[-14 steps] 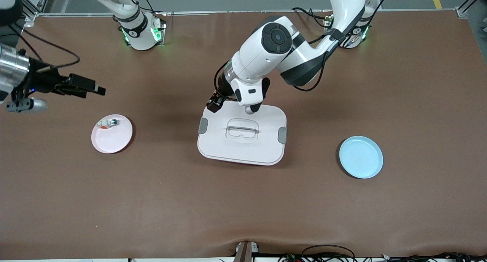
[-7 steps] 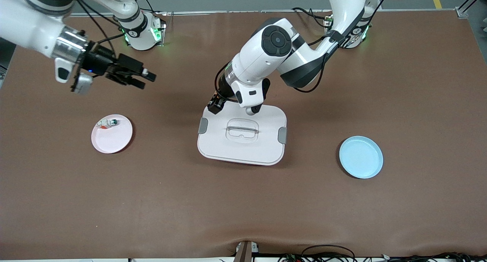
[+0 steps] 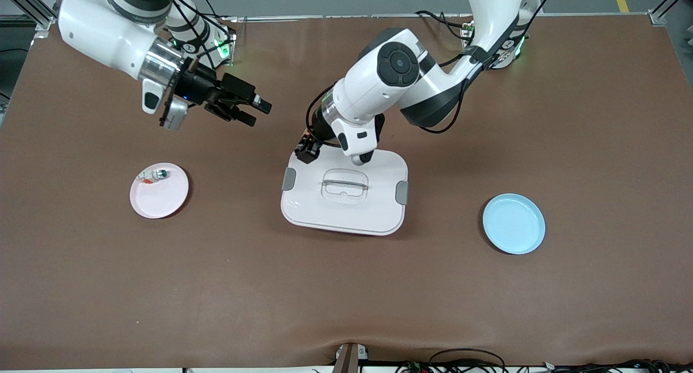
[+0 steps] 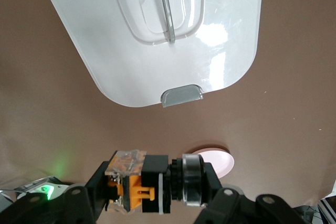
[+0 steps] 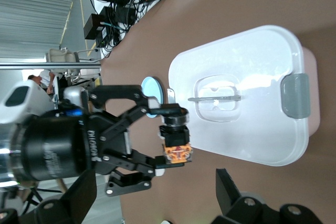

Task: Transfer orange switch to right arm and place
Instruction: 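Reach the right gripper toward the switch held by the left gripper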

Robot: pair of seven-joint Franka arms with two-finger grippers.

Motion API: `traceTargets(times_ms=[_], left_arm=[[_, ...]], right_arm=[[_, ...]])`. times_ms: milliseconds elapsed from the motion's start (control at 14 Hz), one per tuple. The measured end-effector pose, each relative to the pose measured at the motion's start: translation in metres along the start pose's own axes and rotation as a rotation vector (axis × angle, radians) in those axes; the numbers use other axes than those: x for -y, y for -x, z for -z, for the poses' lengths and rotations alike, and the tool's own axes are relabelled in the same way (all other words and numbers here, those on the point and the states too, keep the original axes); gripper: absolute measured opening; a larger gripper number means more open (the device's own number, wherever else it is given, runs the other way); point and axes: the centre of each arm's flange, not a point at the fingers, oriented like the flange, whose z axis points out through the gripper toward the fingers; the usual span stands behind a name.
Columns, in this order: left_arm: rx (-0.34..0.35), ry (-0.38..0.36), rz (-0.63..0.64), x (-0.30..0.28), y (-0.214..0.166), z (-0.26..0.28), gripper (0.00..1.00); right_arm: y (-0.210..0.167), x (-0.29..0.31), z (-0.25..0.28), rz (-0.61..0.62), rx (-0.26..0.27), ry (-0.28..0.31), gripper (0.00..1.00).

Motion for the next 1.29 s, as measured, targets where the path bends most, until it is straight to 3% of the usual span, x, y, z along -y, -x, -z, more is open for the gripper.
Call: traceTargets(times_ms=[358,1289], left_arm=[[0.002,0.003,0.011,-0.004,-0.005,0.006,0.72],[0.021,-0.005,0.025,-0.005,-0.005,0.007,0.72]], right_arm=[[-0.003,-0.037,-0.028,-0.05,0.023,-0.052,1.0],[0.015,-0.019,-0.094,-0.016,-0.009,-0.002,1.0]])
